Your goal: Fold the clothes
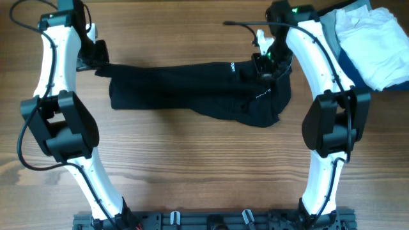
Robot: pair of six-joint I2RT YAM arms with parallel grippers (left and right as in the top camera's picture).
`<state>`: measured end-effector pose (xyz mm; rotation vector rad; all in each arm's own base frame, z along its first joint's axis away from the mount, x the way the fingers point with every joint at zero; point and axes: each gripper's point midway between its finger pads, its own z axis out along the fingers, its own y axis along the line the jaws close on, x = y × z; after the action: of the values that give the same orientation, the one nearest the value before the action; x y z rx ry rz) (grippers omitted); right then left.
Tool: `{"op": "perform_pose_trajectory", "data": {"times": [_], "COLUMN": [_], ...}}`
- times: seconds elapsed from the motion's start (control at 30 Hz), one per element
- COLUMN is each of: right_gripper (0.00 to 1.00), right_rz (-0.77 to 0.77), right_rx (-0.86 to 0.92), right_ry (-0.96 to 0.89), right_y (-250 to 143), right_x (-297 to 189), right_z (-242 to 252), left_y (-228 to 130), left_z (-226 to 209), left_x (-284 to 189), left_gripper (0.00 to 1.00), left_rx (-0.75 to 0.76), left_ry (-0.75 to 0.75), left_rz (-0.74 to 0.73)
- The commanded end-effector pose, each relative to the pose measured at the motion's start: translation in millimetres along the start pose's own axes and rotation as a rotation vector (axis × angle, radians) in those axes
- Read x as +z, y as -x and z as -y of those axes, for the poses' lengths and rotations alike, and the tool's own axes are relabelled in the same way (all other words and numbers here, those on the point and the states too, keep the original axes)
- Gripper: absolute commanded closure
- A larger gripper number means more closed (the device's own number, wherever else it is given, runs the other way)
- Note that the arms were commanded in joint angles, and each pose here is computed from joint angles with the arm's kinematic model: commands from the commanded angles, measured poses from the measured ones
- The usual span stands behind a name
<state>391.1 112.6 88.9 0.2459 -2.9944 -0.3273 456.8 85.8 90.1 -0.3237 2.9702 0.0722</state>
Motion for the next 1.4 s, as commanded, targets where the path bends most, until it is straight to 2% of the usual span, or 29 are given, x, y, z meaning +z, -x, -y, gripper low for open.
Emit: {"op": "perform_pose_trajectory", "data": {"times": [0.0, 0.03, 0.07, 0.1, 0.13, 0.17, 0.23, 0.4, 0.5, 0.57, 0.63, 0.83, 1.03, 1.17, 1.3, 1.37], "right_gripper": [0.88, 0.74, 0.40, 0.24, 0.19, 0.17, 0.17, 0.16, 0.12, 0.12, 0.12, 0.11, 0.11, 0.09, 0.09, 0.09], "right_rz": [-0.032, -0.033, -0.029, -0.024, -0.016, -0.004, 0.042, 0.236, 0.295, 0.293, 0.295, 0.350, 0.366, 0.379, 0.397, 0.405], "right_rx": [0.049, 0.050, 0.050, 0.049, 0.048, 0.048, 0.047, -0.013, -0.048, -0.056, -0.063, -0.087, -0.087, -0.089, -0.093, -0.094], "right_ry": [-0.022, -0.022, -0.022, -0.025, -0.024, -0.026, -0.050, -0.066, -0.052, -0.043, -0.044, -0.059, -0.059, -0.059, -0.059, -0.059], "right_y": [-10.9, -11.0, -10.1, -8.8, -7.0, -4.1, 6.5, 34.0, 37.4, 36.9, 38.0, 51.2, 54.8, 57.7, 62.0, 63.8], "right_x": [12.1, 14.9, 15.2, 15.2, 15.1, 14.0, 5.2, -55.0, -71.9, -71.7, -70.9, -75.4, -76.7, -77.8, -79.6, -80.3], "right_z": [6.8, 7.4, 7.6, 8.1, 8.2, 9.8, 15.5, 9.5, 2.7, 1.1, 0.9, 2.4, 1.9, 1.7, 1.4, 1.2], "left_y": [-14.8, -17.0, -20.0, -20.6, -21.1, -20.8, -15.6, -3.7, -6.6, -13.5, -25.0, -73.6, -81.2, -89.8, -109.6, -118.1], "left_z": [-2.0, -1.2, 0.7, 1.3, 1.2, 1.2, 1.3, 4.3, 24.4, 35.0, 34.0, 25.6, 25.7, 57.8, 78.6, 89.0], "left_x": [20.6, 22.7, 25.8, 27.0, 27.9, 27.9, 28.3, 23.6, 21.7, 26.4, 38.2, 71.6, 97.2, 107.4, 116.3, 121.2], "left_gripper": [0.96, 0.96, 0.68, 0.48, 0.32, 0.12, 0.01, 0.00, 0.00, 0.00, 0.00, 0.05, 0.07, 0.07, 0.10, 0.21], "left_rx": [0.013, 0.013, 0.013, 0.012, 0.013, 0.013, 0.016, 0.072, 0.202, 0.267, 0.282, 0.272, 0.271, 0.288, 0.329, 0.348], "left_ry": [-0.008, -0.013, -0.024, -0.027, -0.027, -0.026, -0.027, -0.047, -0.167, -0.238, -0.247, -0.270, -0.274, -0.390, -0.411, -0.427], "left_rz": [-0.058, -0.065, -0.075, -0.076, -0.077, -0.076, -0.054, -0.008, -0.006, -0.018, -0.063, -0.242, -0.219, -0.195, -0.228, -0.234]}}
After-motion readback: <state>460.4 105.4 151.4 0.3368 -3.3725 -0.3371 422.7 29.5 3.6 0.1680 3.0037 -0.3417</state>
